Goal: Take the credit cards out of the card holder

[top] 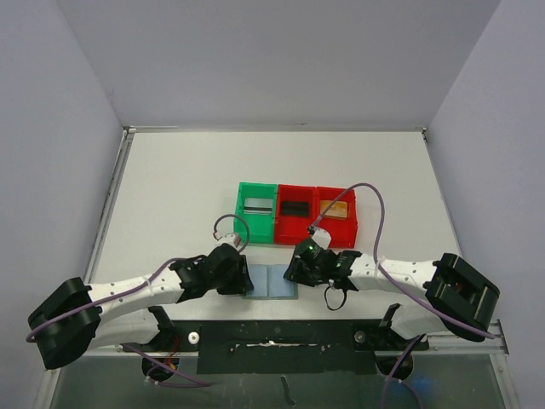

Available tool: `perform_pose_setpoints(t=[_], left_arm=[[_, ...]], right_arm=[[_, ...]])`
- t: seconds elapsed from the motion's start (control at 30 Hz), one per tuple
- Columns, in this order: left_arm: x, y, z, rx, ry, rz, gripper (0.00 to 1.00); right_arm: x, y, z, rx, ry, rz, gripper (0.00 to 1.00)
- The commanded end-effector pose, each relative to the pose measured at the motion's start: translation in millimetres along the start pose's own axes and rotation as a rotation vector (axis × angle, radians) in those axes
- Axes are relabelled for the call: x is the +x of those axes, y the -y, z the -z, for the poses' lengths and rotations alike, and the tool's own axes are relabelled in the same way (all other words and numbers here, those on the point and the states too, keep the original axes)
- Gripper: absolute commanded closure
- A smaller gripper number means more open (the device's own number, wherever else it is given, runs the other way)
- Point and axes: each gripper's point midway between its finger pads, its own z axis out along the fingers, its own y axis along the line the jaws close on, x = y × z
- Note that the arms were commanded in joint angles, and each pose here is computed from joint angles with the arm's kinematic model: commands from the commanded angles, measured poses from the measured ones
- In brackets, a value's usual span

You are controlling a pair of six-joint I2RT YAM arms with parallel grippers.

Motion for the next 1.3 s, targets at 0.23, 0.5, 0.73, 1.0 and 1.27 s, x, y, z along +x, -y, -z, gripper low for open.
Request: perform_pose_setpoints(t=[0.23,0.5,0.73,1.0,1.27], left_arm=[[-3.6,17.2,0.2,0.093,0.022,0.000,0.79],[-5.6,21.3,0.1,0.105,0.025,0.004,0.86],[-8.8,22.9,0.9,0.106,0.037,0.010,0.86],[-11.7,25.2,2.2,0.113,0.050,0.023,0.87],[-10.5,20.2,4.4,0.102,0.055,0.033,0.87]], right_arm=[[1.0,-25.9,0.2,-0.052,-0.025,0.055,0.75],[-4.7,-40.4,5.7,-0.113,-0.006,0.057,0.85],[-7.4,-64.5,15.3,-0.226,-0.008,0.057,0.83],[0.2,-106.7,12.3,-0.377,-0.086,0.120,0.74],[-11.5,-123.2,28.0,-0.426,-0.040,0.154,0.54]])
